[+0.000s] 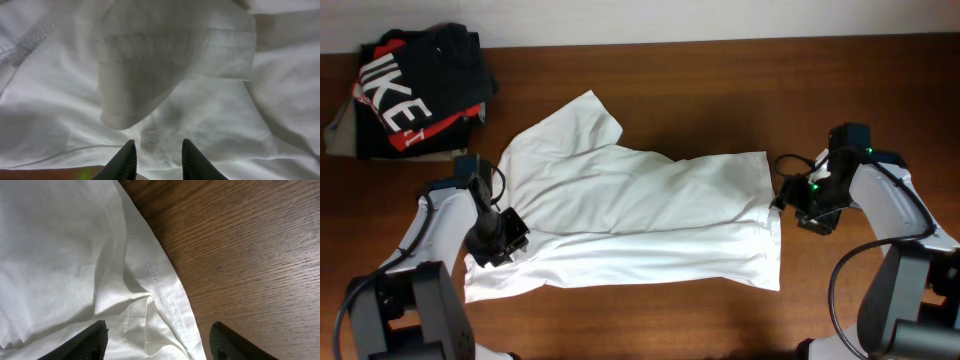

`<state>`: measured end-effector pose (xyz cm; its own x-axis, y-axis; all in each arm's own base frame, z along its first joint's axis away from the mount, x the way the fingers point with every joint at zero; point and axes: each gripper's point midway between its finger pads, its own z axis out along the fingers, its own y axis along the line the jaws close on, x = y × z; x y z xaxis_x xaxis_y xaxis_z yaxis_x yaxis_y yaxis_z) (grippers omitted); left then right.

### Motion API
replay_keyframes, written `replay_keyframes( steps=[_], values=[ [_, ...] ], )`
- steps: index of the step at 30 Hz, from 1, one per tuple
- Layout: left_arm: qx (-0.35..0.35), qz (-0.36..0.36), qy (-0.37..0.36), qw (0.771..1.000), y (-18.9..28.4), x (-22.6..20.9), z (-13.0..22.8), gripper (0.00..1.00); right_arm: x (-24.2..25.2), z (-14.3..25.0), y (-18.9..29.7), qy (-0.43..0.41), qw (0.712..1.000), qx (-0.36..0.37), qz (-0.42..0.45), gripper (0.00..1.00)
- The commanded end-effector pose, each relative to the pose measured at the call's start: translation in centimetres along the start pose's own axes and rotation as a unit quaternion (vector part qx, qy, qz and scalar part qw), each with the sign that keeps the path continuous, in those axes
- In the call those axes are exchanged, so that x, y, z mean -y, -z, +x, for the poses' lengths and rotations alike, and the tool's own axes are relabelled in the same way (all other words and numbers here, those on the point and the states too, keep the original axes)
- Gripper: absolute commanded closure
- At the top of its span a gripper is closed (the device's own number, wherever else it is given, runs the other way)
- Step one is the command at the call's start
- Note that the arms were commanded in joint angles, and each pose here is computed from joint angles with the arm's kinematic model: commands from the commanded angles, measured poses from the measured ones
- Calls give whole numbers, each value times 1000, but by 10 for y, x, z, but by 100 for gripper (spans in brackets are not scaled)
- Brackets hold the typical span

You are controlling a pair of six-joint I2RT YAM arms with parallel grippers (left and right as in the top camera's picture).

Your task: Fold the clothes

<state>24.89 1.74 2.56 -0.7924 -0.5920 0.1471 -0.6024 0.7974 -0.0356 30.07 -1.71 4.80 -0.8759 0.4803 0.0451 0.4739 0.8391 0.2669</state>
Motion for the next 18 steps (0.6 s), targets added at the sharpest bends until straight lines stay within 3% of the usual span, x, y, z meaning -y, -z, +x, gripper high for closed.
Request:
replay_keyframes(
  steps=[1, 5, 9, 18],
  values=[
    [-10, 5, 2, 1000, -3, 2, 3, 70, -6, -13, 5, -10, 1000, 23, -12, 30],
    [-15, -5, 3, 1000, -3, -2, 6, 61, -13, -34, 7, -78, 995, 63, -31, 16],
    [-21, -24, 8, 999, -12, -11, 12, 59, -26, -36, 4, -57, 995, 73, -36, 3],
    [-14, -19, 7, 1000, -13, -9, 9, 48, -33, -40, 4, -46, 995, 83, -42, 0]
  ],
)
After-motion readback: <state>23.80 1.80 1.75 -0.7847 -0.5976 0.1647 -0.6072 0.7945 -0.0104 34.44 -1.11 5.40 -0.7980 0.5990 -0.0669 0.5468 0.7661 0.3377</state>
